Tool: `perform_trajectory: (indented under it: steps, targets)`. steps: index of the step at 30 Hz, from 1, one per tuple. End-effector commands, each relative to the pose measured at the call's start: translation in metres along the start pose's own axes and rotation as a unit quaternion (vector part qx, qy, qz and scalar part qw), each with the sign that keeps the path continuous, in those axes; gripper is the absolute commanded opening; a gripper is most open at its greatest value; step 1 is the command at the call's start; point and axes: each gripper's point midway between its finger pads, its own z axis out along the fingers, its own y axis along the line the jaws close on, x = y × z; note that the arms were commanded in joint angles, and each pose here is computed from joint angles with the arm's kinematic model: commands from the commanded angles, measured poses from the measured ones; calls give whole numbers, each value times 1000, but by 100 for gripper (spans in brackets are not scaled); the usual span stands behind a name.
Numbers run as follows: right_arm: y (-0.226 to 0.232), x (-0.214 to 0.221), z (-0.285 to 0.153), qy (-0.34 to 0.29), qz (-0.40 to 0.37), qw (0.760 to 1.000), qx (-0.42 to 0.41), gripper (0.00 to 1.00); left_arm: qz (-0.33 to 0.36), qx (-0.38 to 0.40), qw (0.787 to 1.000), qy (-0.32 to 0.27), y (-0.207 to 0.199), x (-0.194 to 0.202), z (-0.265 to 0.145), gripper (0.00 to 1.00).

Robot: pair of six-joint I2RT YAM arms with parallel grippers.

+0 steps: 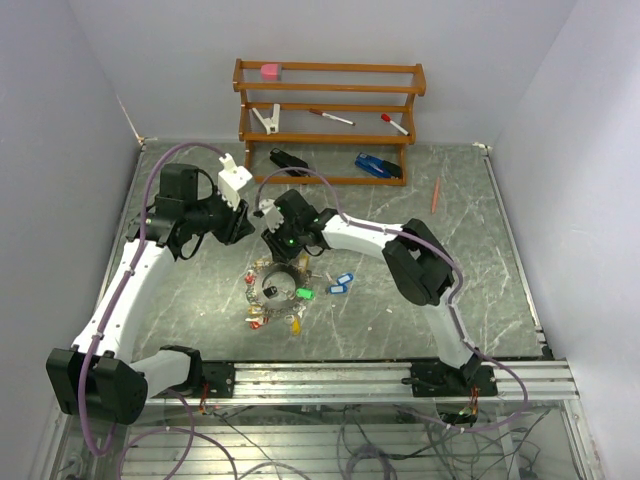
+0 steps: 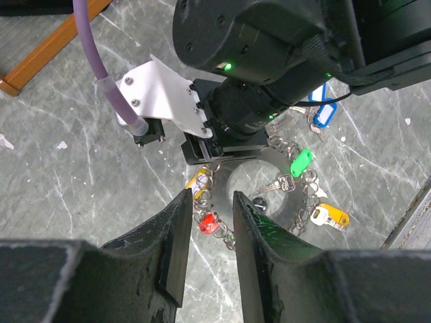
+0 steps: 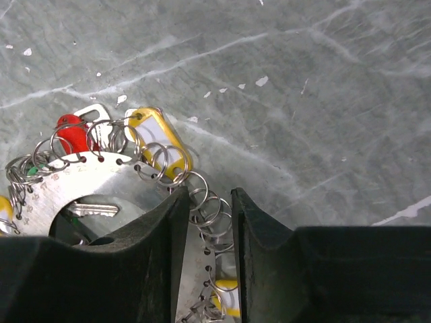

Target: Put the keys on the keyring

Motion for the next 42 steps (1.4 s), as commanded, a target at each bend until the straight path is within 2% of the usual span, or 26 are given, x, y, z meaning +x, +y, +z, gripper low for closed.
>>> perform_trajectory:
  steps: [1,6,10,12,15,18,21,27,42]
  targets:
    - [-1,10,7,30,31,999,0,31,8,-9,1000,-28,6,-21,-5,42]
    - [4,15,11,43,55,997,-11,20,11,-12,1000,-27,6,-20,-7,42]
    - [6,18,9,48,66,997,-14,17,15,-15,999,-26,7,-20,-9,41]
    - [8,18,5,51,74,996,-11,17,15,-15,999,-26,6,-20,-9,41]
    - [5,11,-5,42,90,995,7,35,16,-15,999,-28,6,-21,-10,41]
    - [5,2,-16,42,108,993,20,41,15,-12,999,-28,6,-22,-10,41]
    - [5,-2,-22,57,133,989,26,40,15,-11,999,-30,5,-22,-10,41]
    - [20,-2,-19,81,176,981,-3,28,17,-9,999,-32,3,-22,-11,41]
    - [9,19,1,104,192,976,7,28,20,-12,999,-30,4,-20,-12,40]
